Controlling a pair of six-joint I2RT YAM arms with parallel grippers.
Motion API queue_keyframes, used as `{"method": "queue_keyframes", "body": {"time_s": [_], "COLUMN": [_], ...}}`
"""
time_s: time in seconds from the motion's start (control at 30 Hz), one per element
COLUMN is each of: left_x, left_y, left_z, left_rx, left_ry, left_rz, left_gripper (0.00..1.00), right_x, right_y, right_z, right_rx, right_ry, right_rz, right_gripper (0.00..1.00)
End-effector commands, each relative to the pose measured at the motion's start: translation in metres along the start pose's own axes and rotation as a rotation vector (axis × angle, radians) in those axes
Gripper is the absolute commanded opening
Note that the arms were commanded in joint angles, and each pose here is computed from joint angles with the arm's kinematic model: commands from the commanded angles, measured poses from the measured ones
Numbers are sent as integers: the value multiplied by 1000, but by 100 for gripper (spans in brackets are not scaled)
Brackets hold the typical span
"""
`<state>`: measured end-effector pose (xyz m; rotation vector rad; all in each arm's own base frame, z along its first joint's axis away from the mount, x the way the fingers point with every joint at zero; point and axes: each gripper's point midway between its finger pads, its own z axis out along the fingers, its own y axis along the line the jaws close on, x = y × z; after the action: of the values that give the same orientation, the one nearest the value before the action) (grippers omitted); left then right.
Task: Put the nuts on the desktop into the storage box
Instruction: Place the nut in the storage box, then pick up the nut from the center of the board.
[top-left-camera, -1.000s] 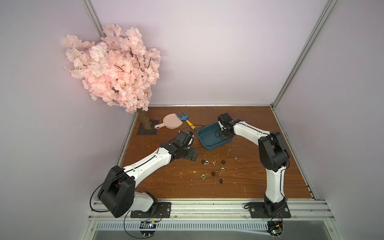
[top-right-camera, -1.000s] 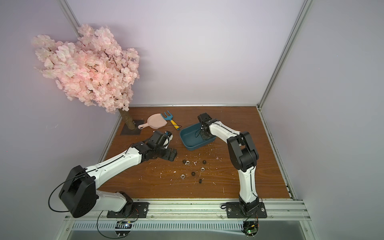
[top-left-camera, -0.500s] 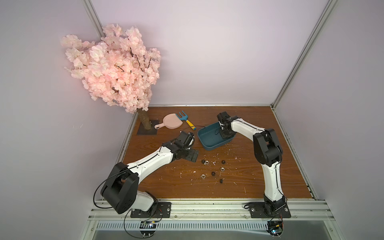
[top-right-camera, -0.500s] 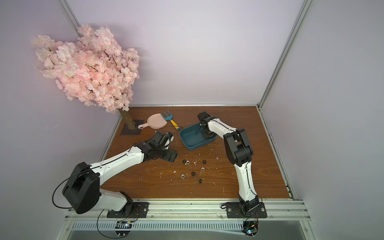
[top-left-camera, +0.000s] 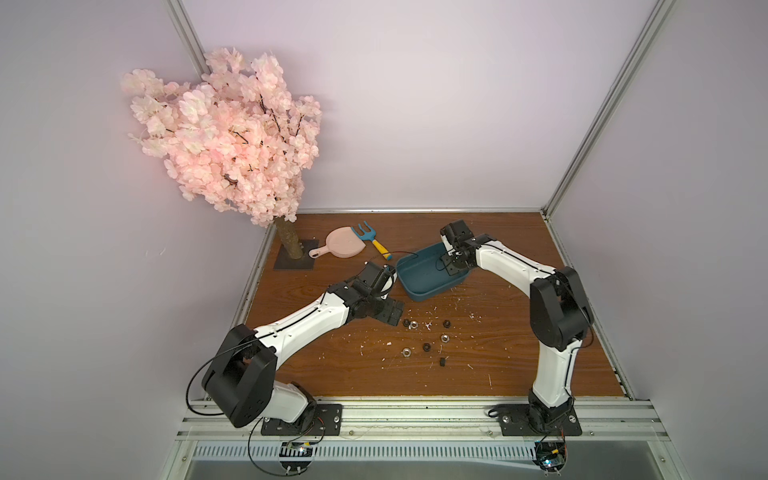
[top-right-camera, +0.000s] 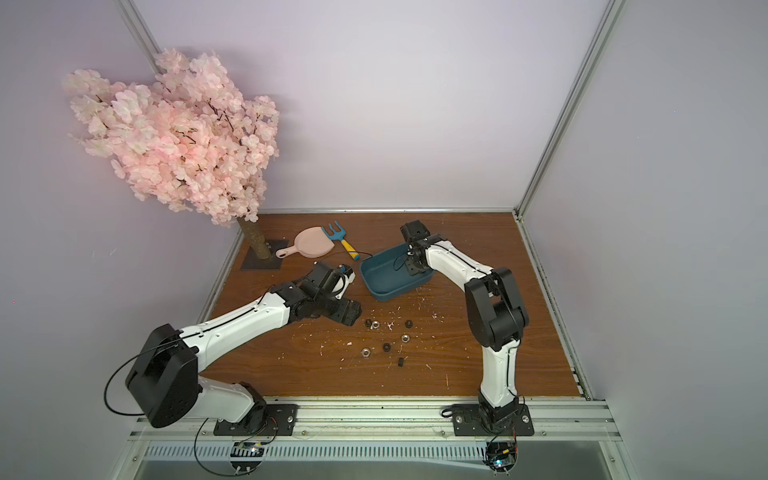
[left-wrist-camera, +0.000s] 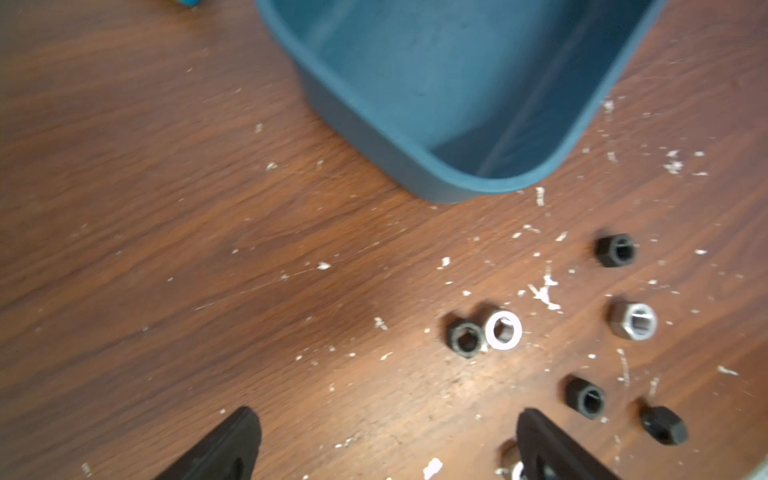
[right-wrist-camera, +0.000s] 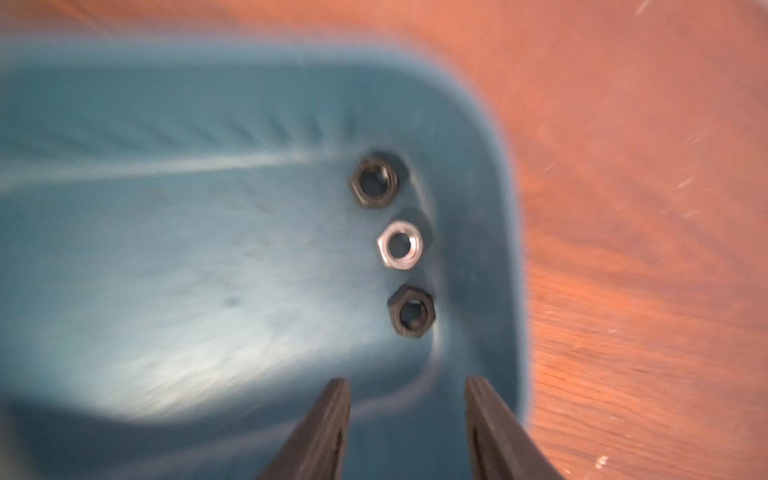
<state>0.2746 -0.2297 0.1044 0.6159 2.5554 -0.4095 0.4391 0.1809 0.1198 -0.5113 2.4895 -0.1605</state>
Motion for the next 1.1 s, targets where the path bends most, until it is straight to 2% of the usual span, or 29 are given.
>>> {"method": "queue_keyframes", "body": {"time_s": [0.0,0.1,0.3,0.33,0.4,0.5,0.57,0.73,0.83,1.07], "left_x": [-4,-3,7,11,17,24,28,33,33,34], "left_y": [-22,-31,-42,-44,-45,-44,-44,-42,-43,-41], "left_z": [-1,3,17,20,28,40,46,61,70,82], "left_rx": [71,107,109,99,62,40,39,14,8,-20], "left_ry": [1,4,27,32,50,83,100,147,163,196], "left_rz": [46,39,27,40,66,72,83,76,41,65], "left_gripper": [100,99,99,95,81,69,65,66,66,62], "right_x": [-37,-42,-45,-44,-40,-34,-30,-23,-21,-19], "right_y": [14,21,29,29,31,34,35,29,28,27], "right_z": [-41,-68,-138,-150,-170,-193,-203,-214,-218,-220], "right_rx": [-74,-131,-222,-227,-252,-289,-298,-271,-270,-257], "right_ry": [-205,-303,-588,-643,-743,-849,-880,-909,-926,-927], "right_rz": [-20,-23,-37,-38,-43,-61,-78,-92,-92,-101], "right_gripper": [51,51,51,51,51,52,53,54,54,54]}}
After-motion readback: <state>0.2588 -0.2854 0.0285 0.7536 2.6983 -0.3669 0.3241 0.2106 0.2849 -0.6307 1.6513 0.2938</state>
